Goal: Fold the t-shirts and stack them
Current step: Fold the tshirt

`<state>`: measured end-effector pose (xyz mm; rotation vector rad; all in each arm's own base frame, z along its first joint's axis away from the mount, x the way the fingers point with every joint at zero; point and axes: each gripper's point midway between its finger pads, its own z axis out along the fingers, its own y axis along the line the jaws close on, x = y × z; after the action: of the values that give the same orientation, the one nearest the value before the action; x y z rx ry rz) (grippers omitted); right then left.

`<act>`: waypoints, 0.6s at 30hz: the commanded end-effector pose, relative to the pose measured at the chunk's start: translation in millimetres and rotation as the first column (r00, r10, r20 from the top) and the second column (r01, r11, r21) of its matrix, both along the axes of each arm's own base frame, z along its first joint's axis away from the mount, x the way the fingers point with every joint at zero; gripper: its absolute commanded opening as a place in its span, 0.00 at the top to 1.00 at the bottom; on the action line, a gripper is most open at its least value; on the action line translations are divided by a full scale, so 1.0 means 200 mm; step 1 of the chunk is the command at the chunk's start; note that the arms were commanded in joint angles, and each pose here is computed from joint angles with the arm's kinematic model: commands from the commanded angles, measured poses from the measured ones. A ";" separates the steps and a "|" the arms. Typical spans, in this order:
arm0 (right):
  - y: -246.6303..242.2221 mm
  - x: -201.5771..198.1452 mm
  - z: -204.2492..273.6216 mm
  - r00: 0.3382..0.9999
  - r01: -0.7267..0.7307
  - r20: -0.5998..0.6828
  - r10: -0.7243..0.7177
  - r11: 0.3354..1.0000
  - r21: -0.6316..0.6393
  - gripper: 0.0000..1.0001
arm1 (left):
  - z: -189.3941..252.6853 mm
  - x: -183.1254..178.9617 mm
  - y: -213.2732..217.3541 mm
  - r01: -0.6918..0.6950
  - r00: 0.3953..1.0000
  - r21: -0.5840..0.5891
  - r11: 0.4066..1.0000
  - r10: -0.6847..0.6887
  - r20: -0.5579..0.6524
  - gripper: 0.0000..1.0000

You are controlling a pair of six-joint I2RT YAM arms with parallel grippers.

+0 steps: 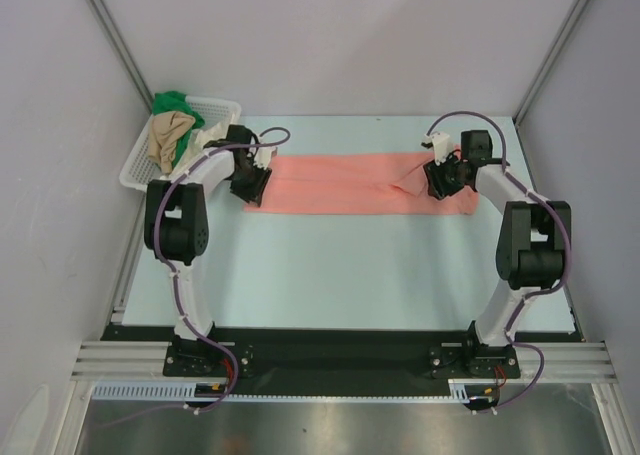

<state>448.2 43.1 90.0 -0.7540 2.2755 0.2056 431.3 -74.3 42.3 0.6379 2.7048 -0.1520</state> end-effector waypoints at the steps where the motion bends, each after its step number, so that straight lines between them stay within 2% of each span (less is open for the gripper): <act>1: 0.08 0.05 0.01 0.998 -0.062 0.009 0.062 0.998 0.011 0.53 | -0.04 0.03 0.00 -0.015 1.000 -0.010 1.000 0.015 0.009 0.57; 18: 0.15 0.16 -0.19 0.995 -0.083 -0.051 0.084 0.996 0.015 0.55 | -0.11 0.06 0.05 -0.034 0.999 0.052 0.998 0.035 -0.004 0.59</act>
<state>467.2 68.3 41.5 -0.8376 2.3376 0.2875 431.4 -69.3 20.4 0.6275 2.7472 -0.1170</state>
